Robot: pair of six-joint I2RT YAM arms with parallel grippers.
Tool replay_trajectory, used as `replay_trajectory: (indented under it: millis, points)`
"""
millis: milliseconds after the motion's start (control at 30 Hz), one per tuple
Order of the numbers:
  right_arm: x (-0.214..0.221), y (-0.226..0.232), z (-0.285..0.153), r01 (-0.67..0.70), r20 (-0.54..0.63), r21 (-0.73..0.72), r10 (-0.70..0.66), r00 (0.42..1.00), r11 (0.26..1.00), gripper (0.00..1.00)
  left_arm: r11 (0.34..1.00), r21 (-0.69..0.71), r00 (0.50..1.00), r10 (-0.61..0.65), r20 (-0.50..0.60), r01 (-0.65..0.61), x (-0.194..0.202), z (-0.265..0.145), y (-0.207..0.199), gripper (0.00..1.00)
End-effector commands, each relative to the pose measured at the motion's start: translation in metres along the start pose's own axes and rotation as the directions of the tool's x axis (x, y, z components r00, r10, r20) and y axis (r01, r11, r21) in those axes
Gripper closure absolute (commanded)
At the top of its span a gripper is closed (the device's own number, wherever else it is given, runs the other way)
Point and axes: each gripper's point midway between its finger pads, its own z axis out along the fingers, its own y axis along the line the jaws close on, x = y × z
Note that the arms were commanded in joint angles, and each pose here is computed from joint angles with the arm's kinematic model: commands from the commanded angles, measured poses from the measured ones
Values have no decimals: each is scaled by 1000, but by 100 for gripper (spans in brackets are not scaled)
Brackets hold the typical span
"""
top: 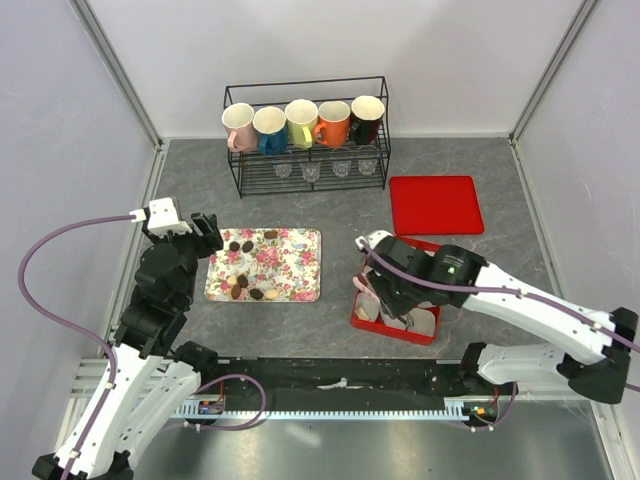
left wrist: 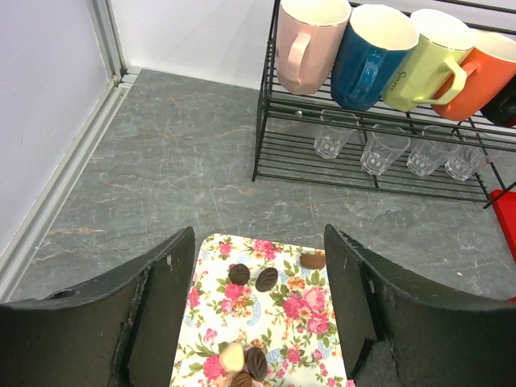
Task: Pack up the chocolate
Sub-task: Place the fake chocolate in the packing box.
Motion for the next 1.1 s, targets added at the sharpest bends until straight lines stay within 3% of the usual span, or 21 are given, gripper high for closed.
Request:
replay_trajectory:
  millis: [0, 467, 1067]
  points:
    - [35, -12, -11, -129, -53, 37, 130, 990, 991, 86, 999, 9, 999, -38, 30, 38, -7, 1, -3, 28]
    - [84, -29, 1, -215, -151, 116, 231, 961, 970, 86, 999, 14, 999, -38, 22, 38, -5, 1, -4, 28]
    - [91, -30, 18, -217, -186, 93, 231, 955, 972, 85, 999, 15, 999, -36, 19, 36, -5, 2, -4, 28]
